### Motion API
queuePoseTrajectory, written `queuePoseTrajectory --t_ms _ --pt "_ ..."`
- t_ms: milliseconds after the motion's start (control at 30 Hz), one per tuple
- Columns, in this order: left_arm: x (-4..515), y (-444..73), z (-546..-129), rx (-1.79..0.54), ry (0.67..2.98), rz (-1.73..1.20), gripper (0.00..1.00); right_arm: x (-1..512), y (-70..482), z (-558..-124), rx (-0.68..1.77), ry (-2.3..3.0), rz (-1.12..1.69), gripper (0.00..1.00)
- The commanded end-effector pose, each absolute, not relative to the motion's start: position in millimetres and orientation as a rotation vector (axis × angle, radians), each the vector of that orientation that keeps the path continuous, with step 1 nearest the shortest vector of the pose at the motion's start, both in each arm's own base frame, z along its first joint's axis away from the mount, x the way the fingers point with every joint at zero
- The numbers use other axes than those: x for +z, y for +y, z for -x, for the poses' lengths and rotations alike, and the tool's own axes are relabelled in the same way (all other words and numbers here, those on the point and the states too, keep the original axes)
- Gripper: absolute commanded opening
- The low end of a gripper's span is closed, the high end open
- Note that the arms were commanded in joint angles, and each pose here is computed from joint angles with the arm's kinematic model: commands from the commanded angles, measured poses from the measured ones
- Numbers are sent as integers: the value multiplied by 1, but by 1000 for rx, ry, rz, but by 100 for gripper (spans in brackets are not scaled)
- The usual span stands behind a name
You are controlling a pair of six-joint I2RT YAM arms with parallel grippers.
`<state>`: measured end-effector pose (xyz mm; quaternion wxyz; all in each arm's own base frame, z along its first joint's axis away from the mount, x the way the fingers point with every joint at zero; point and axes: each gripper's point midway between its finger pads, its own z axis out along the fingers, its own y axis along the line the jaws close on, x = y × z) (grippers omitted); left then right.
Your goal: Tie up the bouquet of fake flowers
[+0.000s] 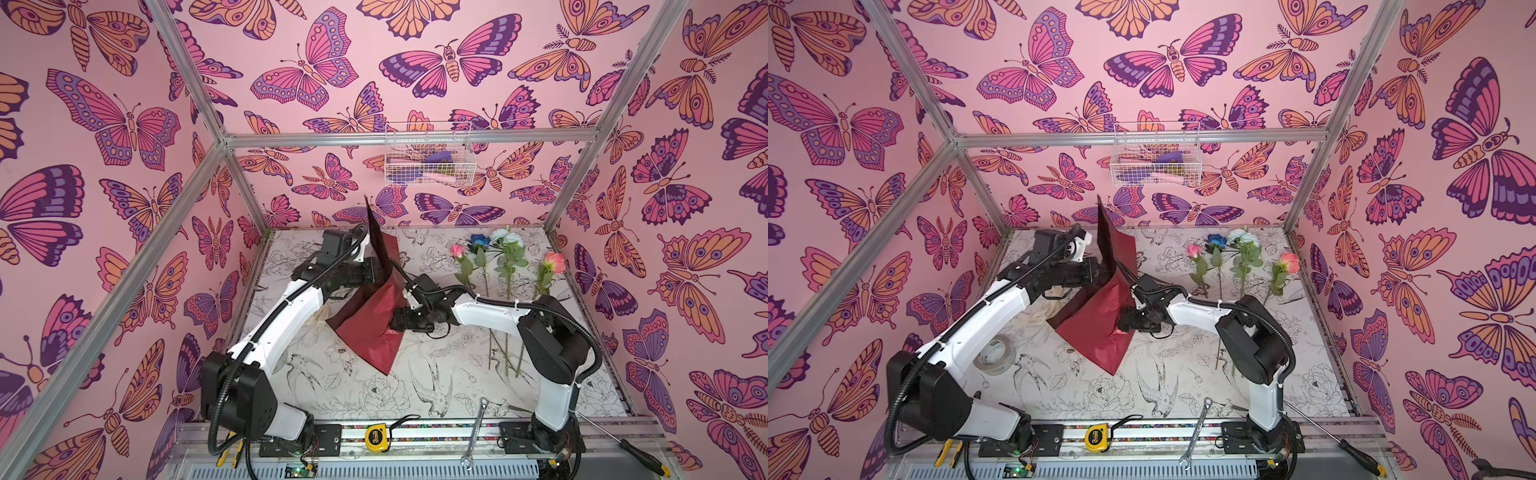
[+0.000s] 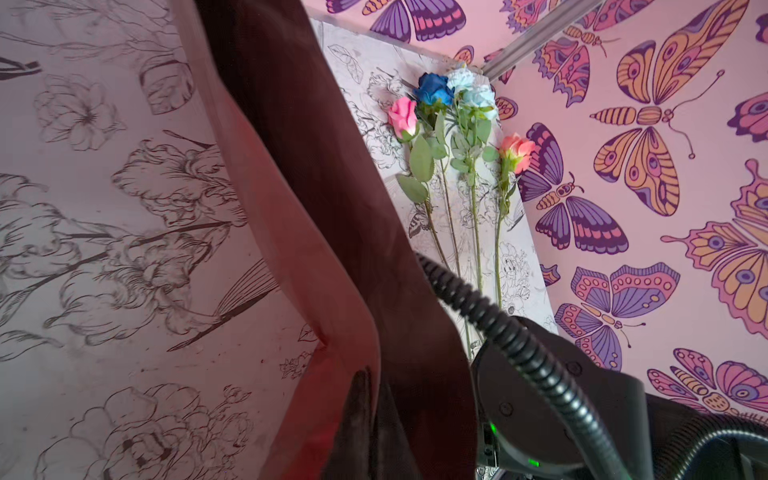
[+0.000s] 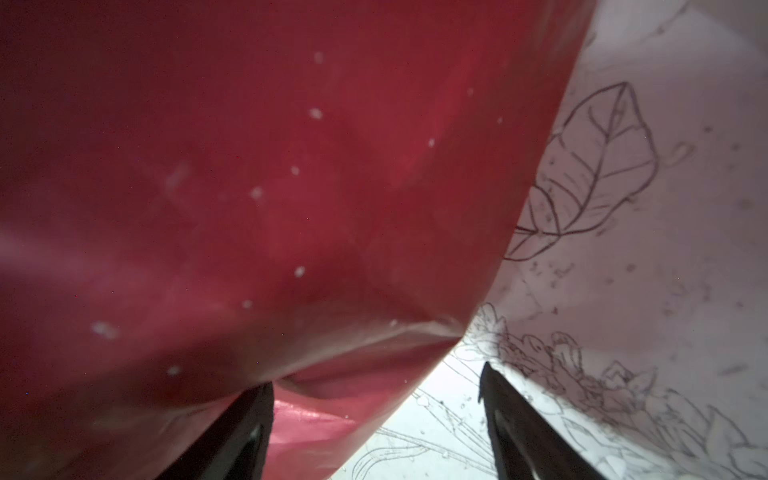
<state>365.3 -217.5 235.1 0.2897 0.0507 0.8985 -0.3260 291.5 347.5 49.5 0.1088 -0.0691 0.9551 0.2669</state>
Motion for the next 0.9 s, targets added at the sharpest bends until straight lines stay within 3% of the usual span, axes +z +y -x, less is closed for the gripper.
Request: queuePoseTrajectory --t_ms 0,400,867 --pt "222 -230 -363 -817 2460 -181 0 56 319 -291 658 2807 169 80" --pt "266 -276 -354 -722 2391 -341 0 60 225 -281 454 2800 -18 81" --pt "301 -267 -337 -613 2336 -386 0 65 314 -315 887 2766 105 77"
